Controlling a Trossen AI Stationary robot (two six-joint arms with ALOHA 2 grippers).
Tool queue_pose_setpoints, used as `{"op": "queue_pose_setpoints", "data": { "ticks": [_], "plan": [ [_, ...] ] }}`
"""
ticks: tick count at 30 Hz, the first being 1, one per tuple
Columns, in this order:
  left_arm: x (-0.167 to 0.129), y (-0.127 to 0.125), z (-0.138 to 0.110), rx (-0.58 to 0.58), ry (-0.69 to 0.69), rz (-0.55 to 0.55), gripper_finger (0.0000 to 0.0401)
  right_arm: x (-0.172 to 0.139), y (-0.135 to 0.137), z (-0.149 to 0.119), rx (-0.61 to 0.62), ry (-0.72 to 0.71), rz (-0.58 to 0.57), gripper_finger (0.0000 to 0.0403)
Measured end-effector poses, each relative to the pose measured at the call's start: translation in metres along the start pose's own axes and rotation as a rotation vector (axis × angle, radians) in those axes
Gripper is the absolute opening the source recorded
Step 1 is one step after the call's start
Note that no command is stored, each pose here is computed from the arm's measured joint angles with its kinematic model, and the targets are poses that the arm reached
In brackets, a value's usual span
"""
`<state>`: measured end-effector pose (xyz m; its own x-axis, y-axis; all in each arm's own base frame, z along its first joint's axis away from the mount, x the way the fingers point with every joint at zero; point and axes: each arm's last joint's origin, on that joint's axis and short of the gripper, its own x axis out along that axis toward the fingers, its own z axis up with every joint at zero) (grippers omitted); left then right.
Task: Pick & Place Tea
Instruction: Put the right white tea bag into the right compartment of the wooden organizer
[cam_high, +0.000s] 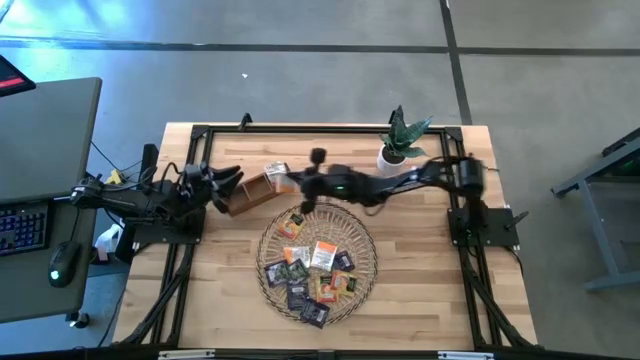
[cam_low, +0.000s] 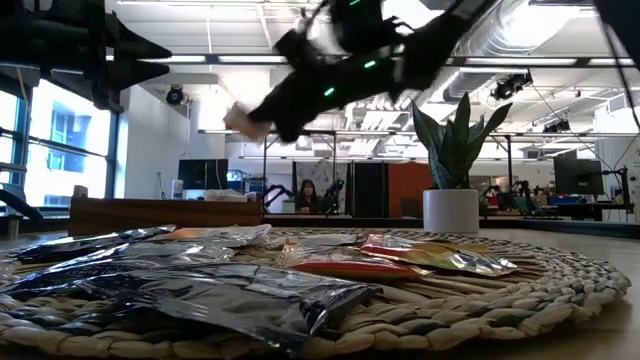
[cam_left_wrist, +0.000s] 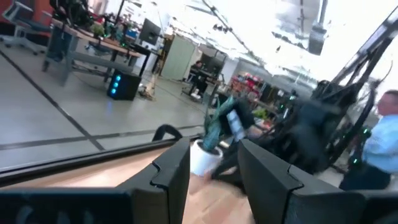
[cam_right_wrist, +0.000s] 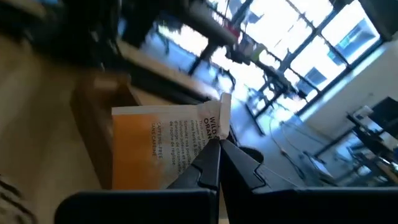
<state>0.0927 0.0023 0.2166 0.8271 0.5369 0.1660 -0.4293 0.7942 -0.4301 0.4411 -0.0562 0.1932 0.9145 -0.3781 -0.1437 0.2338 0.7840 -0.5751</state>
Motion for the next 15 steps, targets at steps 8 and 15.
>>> {"op": "queue_pose_setpoints", "data": {
  "ticks": [8,15],
  "plan": [
    [0.000,0.000,-0.001,0.004,0.009,-0.016,0.0135,0.060,0.027,-0.023,-0.221,0.162,-0.082,0.0001],
    [0.000,-0.001,-0.001,0.004,0.020,-0.048,0.0135,0.075,0.040,-0.037,-0.442,0.214,-0.079,0.0002]
  ]
}}
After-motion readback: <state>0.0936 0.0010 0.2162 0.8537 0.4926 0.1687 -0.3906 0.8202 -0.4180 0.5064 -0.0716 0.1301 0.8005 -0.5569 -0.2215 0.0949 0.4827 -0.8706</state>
